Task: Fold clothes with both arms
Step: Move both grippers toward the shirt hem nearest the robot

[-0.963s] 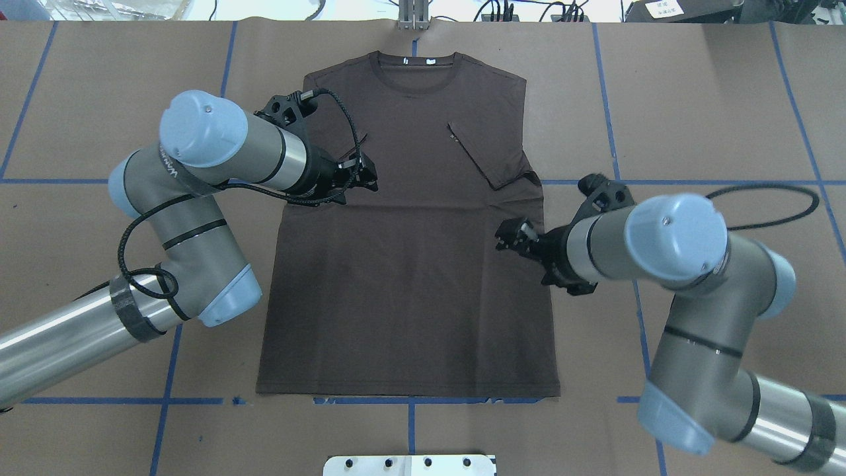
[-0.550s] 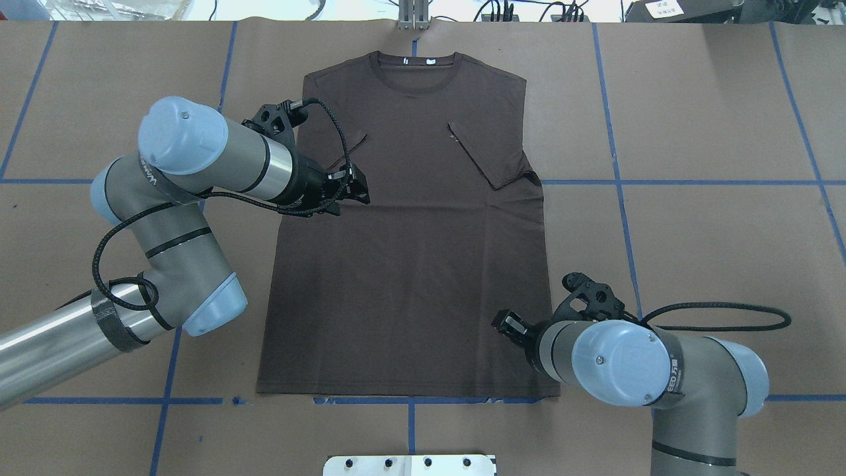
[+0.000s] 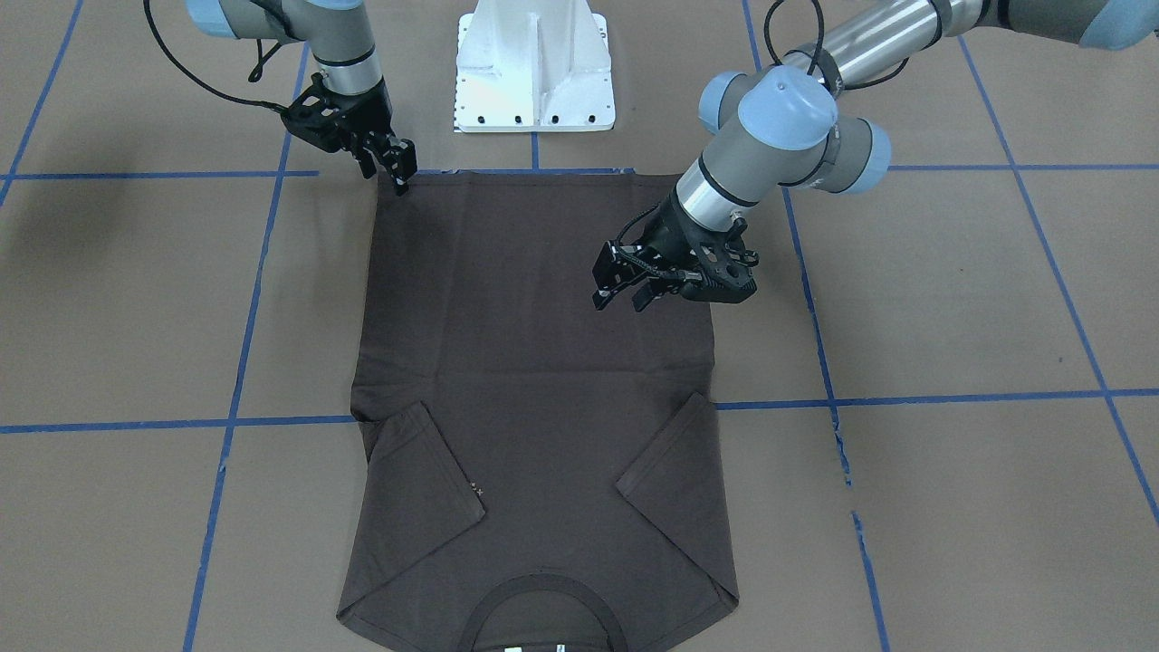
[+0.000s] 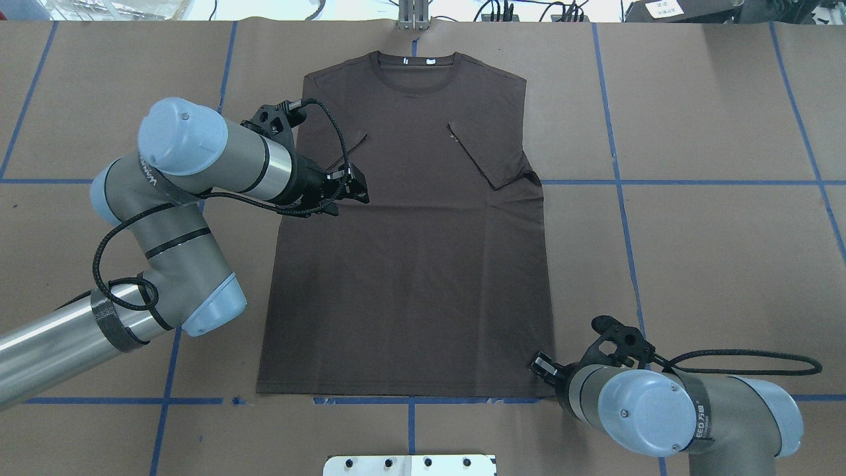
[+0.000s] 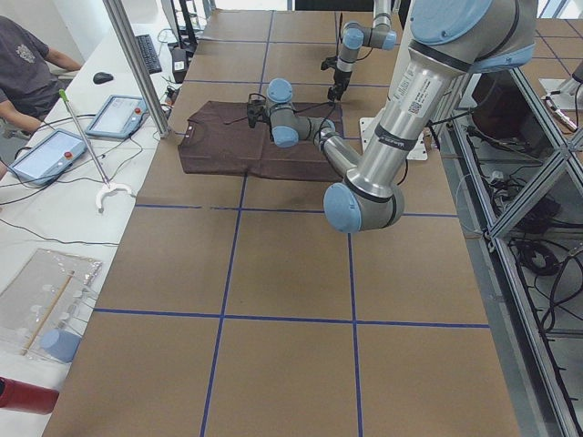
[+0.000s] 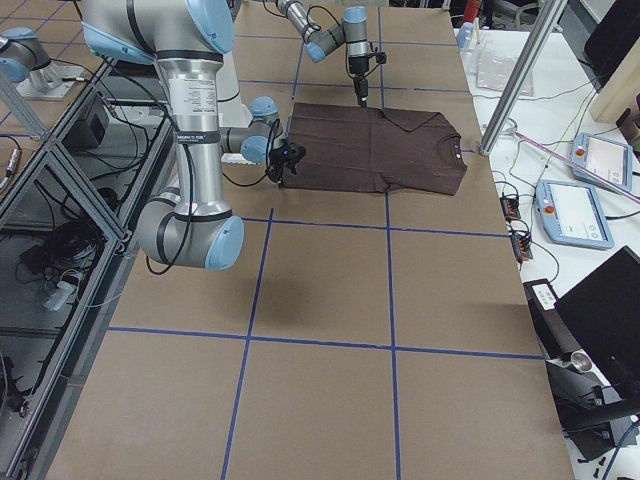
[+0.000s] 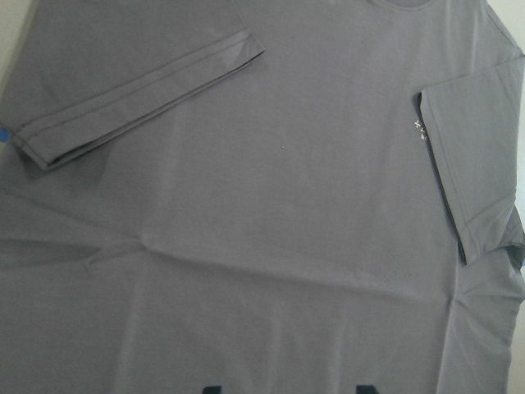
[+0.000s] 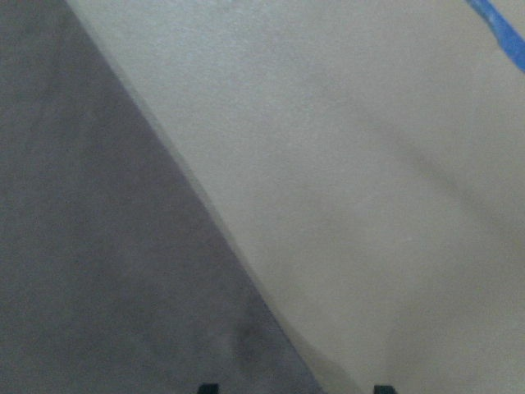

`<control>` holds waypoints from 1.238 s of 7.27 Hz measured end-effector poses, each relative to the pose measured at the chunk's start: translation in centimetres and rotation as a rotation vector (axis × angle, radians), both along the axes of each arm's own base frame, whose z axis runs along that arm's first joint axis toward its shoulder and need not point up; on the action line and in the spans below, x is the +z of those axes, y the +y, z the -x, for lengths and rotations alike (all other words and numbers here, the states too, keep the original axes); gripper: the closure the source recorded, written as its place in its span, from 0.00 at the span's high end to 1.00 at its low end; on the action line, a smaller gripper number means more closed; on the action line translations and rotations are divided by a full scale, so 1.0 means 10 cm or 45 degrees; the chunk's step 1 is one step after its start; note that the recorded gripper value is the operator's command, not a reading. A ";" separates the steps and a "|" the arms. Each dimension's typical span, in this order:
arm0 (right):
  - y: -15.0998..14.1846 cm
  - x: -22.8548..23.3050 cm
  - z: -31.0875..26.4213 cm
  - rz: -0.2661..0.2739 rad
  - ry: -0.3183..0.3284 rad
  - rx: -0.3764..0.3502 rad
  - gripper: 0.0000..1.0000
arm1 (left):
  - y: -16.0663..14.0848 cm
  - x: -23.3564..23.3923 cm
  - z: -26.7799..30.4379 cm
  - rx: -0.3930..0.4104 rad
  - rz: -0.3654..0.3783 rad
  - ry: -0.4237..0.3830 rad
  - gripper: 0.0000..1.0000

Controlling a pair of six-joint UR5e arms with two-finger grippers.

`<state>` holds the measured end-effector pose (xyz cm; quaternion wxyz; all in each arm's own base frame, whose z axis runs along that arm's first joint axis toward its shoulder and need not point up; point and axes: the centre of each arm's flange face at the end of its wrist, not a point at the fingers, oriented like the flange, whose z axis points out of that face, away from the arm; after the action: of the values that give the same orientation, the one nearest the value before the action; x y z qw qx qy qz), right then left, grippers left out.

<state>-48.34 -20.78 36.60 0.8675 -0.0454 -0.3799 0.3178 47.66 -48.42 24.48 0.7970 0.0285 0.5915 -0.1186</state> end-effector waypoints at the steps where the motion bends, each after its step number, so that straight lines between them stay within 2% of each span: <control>1: 0.06 0.04 -0.01 0.006 0.008 -0.009 0.62 | 0.00 0.00 0.00 0.000 0.001 0.001 0.66; 2: 0.13 0.07 0.01 0.015 0.013 -0.015 0.45 | 0.01 -0.01 0.00 0.000 0.001 0.003 0.66; 3: 0.16 0.07 0.02 0.021 0.013 -0.017 0.02 | 0.01 -0.02 0.00 -0.001 0.001 0.004 0.66; 7: 0.19 0.03 0.05 0.030 0.001 -0.029 0.00 | 0.02 0.05 0.03 -0.002 0.005 -0.005 0.66; 9: 0.13 0.00 0.02 0.025 -0.009 -0.021 0.00 | 0.08 0.12 0.13 -0.013 0.002 -0.008 0.70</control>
<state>-48.53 -19.48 36.55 0.8683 -0.0580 -0.3794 0.3143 46.37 -47.64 25.64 0.7982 0.0312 0.5889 -0.1230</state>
